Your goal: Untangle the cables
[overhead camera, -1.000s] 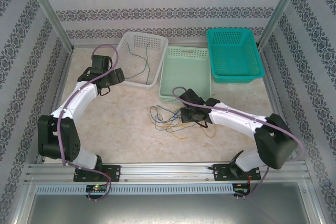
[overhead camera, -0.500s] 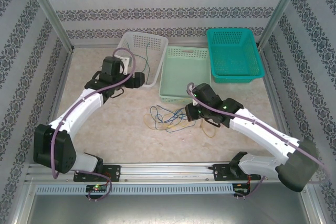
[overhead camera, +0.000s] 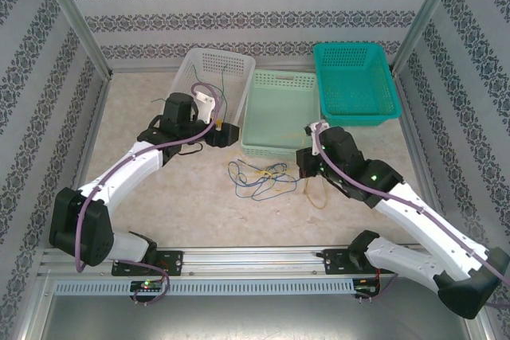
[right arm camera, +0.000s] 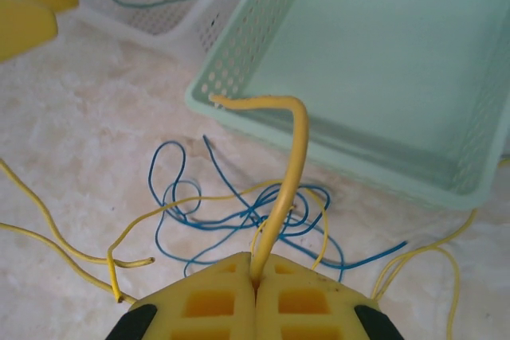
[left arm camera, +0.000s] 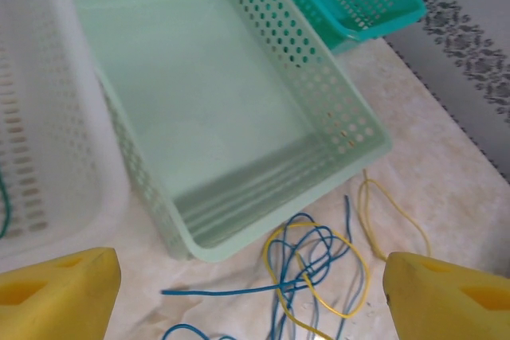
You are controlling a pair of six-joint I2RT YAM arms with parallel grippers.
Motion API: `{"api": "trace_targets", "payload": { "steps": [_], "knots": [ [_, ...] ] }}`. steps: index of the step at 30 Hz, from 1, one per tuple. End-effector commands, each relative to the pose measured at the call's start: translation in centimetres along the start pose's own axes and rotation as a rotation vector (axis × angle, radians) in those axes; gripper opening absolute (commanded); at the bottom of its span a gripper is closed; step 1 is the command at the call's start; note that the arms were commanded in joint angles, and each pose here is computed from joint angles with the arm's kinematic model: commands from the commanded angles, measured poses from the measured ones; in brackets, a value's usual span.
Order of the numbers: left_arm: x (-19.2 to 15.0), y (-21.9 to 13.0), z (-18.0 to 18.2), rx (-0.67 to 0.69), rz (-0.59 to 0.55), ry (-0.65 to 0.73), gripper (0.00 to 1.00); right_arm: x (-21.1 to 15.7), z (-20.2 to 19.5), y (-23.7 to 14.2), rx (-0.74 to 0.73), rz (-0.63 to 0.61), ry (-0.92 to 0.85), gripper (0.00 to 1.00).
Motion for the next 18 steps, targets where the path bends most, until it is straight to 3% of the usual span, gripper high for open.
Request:
{"api": "trace_targets", "payload": {
  "steps": [1, 9, 18],
  "knots": [
    [1.4, -0.7, -2.0, -0.125, -0.089, -0.002, 0.86, 0.5, -1.2, -0.6, -0.08, -0.072, 0.026, 0.0],
    [1.7, -2.1, -2.6, -0.143, -0.18, -0.082, 0.87, 1.2, -1.3, -0.9, -0.098, -0.108, 0.024, 0.0],
    [1.9, -2.5, -3.5, -0.201, -0.183, -0.068, 0.87, 1.8, -1.6, -1.5, -0.137, -0.152, 0.002, 0.0]
  ]
}}
Point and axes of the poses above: each hand's point on the last joint's axis, 136 mm out from that joint toward the fingers, its own y axis out along the fingers, its own z axis along the line the jaws close on, x = y × z, the point moved 7 cm from there along -y, back along the fingers
